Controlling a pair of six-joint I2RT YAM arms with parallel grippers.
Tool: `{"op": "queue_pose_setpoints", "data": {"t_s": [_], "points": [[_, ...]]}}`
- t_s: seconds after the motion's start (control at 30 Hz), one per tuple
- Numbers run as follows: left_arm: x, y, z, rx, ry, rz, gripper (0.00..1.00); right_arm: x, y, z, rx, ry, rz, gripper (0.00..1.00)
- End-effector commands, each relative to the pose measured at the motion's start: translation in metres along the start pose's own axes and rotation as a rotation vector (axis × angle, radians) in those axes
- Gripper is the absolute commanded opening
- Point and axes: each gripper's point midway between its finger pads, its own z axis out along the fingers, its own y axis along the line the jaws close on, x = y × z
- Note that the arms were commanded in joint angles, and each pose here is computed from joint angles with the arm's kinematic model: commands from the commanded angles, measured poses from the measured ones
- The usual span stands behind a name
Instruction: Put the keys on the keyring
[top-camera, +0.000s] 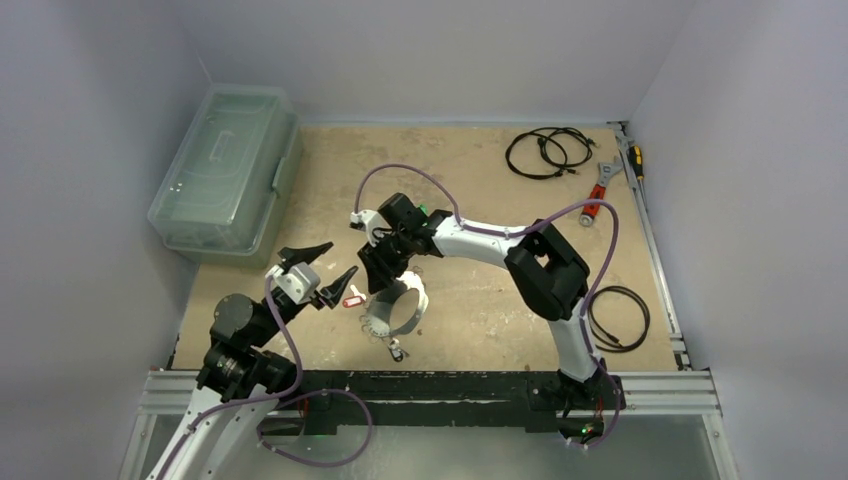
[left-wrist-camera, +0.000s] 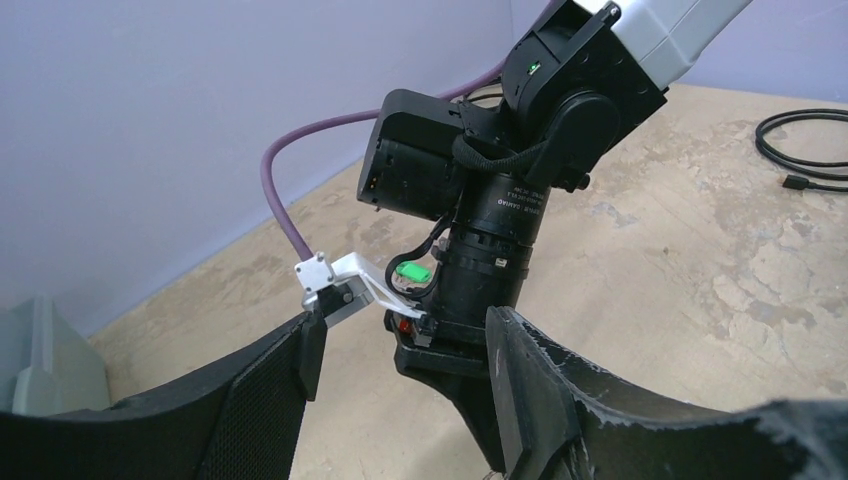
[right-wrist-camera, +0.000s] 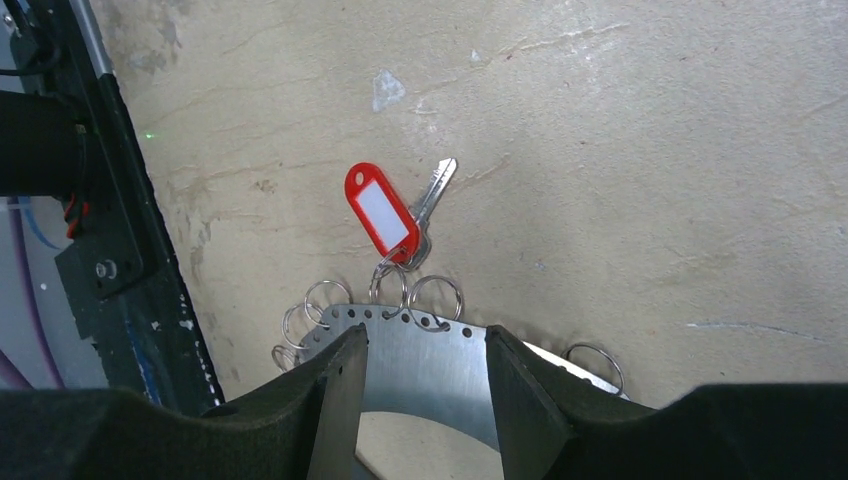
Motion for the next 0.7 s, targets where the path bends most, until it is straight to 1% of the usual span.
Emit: {"op": "queue_pose_setpoints", "data": {"t_s": [0.0,0.23,0.67], "points": [[-0.009,0.003,0.0,-0.022,-0.048,-0.003,0.62,-0.009,0.009,-0.001,-0.003,0.005,-0.069,0.51],[-0.01,0.0,-0.001,-0.008,-0.053,-0.001,0.62,-0.007,0.012,0.008,-0.015,0.04,-0.118,0.5],[-0.012,0.0,-0.002,-0.007,-0.062,0.004,0.62,0.002,0.012,0.022,-0.032,0.073,-0.115,0.42]]}}
